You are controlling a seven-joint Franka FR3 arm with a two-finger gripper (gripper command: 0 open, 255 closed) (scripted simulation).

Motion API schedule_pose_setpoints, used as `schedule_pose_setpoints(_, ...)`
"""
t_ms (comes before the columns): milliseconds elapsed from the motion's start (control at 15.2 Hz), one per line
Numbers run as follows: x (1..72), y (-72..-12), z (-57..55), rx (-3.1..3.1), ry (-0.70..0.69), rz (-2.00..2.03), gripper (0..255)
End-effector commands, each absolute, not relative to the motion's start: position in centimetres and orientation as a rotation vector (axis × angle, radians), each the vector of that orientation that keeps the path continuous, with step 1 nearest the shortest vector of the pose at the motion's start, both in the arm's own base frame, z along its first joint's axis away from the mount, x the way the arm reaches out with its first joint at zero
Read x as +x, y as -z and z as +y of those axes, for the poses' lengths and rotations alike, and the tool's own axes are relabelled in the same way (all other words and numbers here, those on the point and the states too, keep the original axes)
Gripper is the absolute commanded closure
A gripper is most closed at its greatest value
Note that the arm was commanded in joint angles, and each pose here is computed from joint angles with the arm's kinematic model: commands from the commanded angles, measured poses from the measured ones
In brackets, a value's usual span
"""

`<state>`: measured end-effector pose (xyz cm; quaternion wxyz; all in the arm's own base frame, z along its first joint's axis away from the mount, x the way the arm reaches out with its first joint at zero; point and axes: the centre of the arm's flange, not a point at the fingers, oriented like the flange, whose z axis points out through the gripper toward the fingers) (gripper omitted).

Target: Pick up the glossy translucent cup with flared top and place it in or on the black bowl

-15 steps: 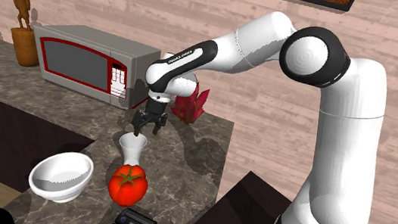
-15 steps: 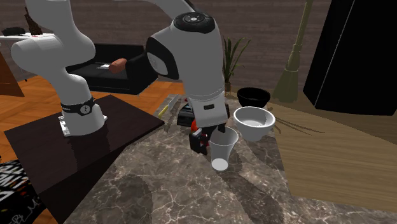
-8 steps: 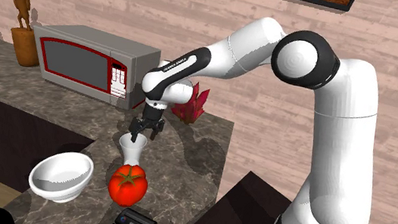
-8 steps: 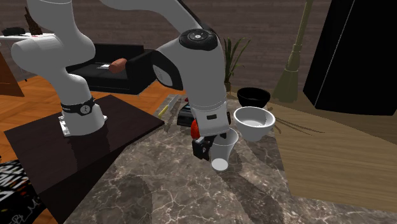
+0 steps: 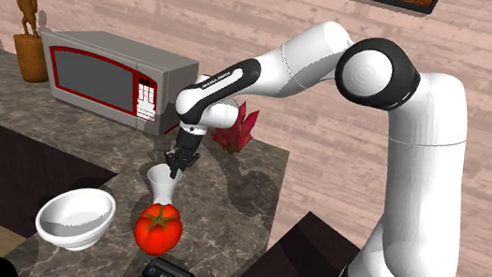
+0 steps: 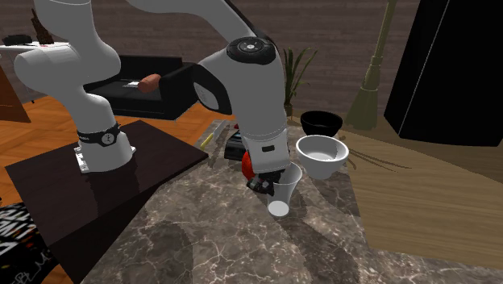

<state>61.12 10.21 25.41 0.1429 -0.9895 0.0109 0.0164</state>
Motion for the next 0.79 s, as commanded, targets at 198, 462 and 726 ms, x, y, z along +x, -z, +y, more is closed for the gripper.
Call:
schedule_pose_setpoints(198,61.1,-25.4,10.2,-2.854,-0.047,0.031,255)
schedule_pose_setpoints(462,61.1,-25.9,10.2,-2.854,-0.047,0.031,255)
schedule_pose_setpoints(726,61.1,-28.0,10.2,-2.854,-0.047,0.031,255)
